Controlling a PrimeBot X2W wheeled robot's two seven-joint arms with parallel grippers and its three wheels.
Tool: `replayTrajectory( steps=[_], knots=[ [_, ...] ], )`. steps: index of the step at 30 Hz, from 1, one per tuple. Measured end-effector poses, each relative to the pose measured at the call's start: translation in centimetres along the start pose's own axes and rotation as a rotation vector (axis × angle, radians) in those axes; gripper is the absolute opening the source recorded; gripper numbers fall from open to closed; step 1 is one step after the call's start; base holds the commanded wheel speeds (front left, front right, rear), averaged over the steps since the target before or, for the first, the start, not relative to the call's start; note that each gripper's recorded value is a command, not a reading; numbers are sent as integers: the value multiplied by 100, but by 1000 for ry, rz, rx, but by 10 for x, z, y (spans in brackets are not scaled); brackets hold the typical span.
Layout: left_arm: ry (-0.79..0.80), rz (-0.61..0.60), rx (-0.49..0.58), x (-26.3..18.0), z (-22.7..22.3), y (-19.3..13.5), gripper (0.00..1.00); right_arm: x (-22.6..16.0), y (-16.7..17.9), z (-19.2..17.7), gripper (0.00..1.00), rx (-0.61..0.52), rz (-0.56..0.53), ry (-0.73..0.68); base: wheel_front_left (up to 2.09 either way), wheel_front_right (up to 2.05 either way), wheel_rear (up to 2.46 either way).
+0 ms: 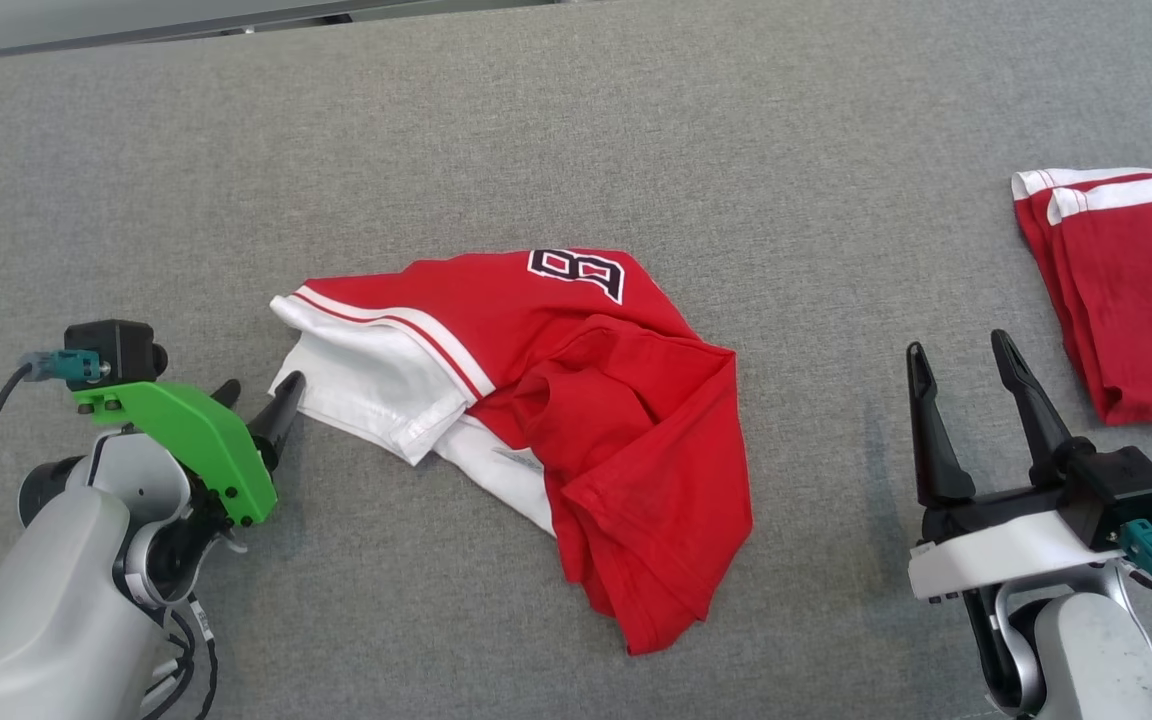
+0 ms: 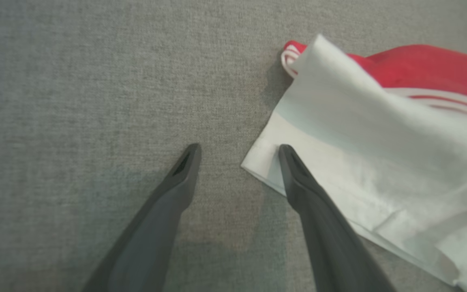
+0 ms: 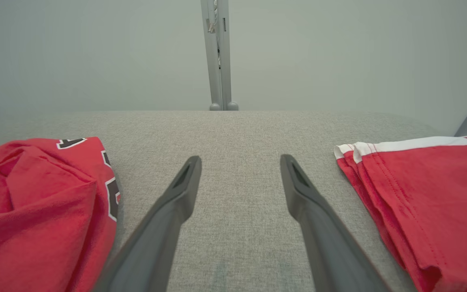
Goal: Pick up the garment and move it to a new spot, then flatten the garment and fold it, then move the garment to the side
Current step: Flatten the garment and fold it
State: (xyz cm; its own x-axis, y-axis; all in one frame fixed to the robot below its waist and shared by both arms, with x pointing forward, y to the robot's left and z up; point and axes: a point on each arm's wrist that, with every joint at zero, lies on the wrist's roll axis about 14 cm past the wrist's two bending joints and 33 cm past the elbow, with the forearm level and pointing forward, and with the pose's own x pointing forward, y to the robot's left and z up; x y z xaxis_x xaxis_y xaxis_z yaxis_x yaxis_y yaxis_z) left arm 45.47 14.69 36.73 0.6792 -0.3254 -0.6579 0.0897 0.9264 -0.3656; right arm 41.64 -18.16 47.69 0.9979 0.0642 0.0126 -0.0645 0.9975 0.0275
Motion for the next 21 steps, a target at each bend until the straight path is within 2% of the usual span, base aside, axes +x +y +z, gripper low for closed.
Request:
replayTrajectory(
  steps=[4,5,6,7,8,9,10,13,15,16,17,21],
  knots=[
    [25,-8,8,5,-7,2,98,-1,-3,0,100,5,-9,-1,0,0,0],
    [29,-15,9,5,-8,2,62,-1,-3,0,100,7,-11,-1,0,0,0],
    [31,-23,13,6,-8,0,40,-1,-4,1,100,9,-12,-2,0,0,0],
    [31,-29,16,6,-9,-1,20,-1,-4,1,100,12,-14,-2,0,0,0],
    [30,-37,18,6,-9,-3,8,-1,-4,1,100,12,-14,-2,0,0,0],
    [32,-48,20,6,-10,-6,0,-1,-4,1,100,14,-15,-2,0,0,0],
    [34,-58,22,6,-12,-9,0,-1,-4,1,100,15,-14,-2,0,0,0],
    [44,-95,21,7,-18,-22,18,0,-4,0,100,24,-16,-1,0,0,0],
    [50,-107,26,6,-21,-26,15,0,-3,-1,100,27,-14,1,0,0,0],
    [51,-111,29,7,-23,-28,10,1,-3,-2,100,28,-13,2,0,0,0],
    [54,-113,34,7,-24,-29,0,1,-2,-2,100,31,-11,3,0,0,0],
    [49,-122,47,7,-25,-32,0,1,-1,-3,100,35,-10,5,0,0,0]
  ],
)
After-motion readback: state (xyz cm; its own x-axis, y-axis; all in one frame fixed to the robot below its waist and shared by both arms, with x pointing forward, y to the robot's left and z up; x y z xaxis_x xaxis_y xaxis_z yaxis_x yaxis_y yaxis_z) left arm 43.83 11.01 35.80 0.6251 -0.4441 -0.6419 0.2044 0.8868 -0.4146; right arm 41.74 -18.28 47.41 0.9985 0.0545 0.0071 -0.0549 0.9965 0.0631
